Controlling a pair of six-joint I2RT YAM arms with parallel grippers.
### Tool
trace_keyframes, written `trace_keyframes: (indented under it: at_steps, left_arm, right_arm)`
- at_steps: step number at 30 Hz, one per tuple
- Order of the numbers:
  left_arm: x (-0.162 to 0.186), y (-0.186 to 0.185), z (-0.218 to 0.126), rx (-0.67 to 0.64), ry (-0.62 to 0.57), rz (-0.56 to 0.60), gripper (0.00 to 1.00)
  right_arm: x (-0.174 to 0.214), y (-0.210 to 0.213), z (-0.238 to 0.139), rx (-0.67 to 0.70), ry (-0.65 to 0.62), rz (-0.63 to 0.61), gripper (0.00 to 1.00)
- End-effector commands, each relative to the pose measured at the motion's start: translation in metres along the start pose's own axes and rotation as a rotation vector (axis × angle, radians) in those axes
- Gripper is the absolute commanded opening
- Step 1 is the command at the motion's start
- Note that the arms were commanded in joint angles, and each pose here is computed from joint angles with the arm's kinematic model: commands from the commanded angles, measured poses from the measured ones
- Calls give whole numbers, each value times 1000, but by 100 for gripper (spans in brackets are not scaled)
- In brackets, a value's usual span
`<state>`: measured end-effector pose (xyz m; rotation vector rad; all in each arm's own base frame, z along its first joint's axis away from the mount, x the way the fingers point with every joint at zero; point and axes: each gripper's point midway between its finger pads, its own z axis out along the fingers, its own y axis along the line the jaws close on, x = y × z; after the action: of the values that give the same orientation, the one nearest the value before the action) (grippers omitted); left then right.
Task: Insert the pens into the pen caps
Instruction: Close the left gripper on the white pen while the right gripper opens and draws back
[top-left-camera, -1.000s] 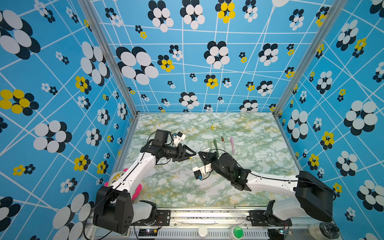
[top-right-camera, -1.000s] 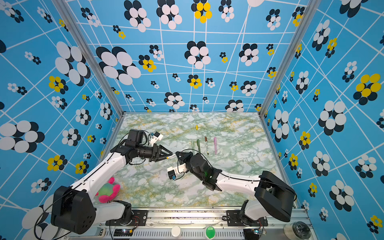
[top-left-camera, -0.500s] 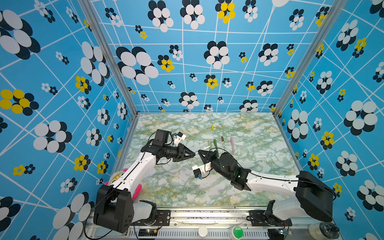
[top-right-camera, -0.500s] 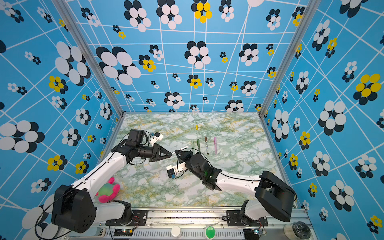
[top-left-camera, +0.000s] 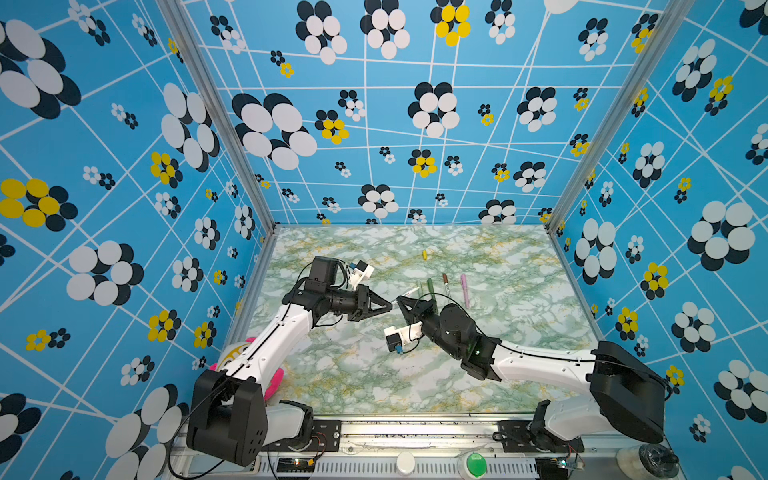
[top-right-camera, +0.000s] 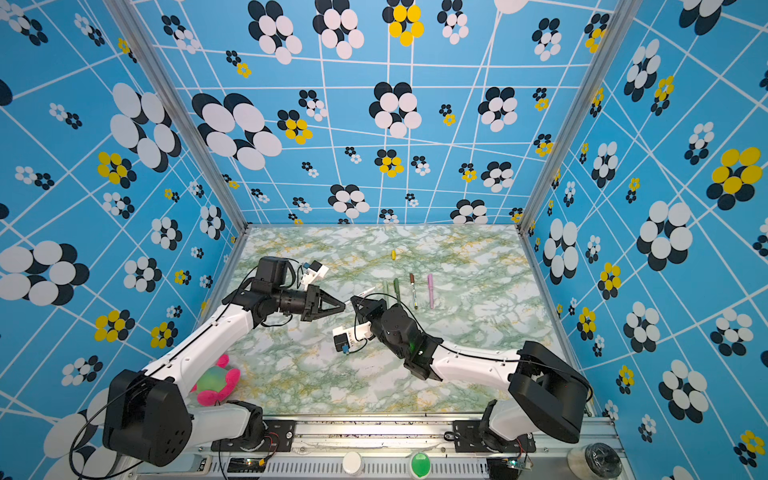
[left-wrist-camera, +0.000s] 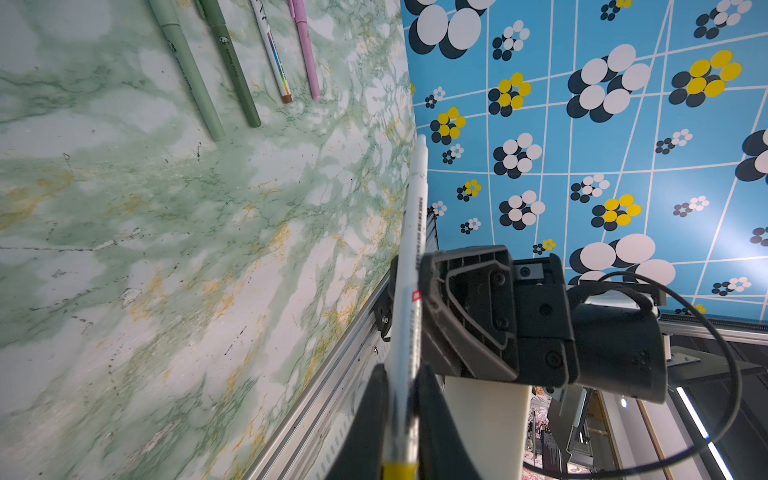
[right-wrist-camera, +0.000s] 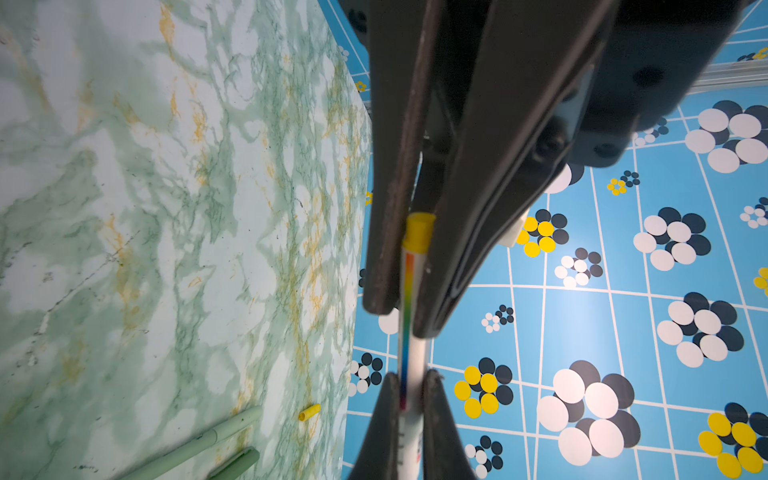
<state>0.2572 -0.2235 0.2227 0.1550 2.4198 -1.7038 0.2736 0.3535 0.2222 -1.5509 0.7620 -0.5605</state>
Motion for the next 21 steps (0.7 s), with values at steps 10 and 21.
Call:
trace_keyframes:
  at_steps: [10,21]
  left_arm:
    - [-19,-2,-4,-27,-93,44,0]
    - [-51,-11,-21,-95,-279,157,0]
  right_arm:
    - [-3,-24,3,89,1,26,48]
    - [5,-62,-27,175,-27,411,57]
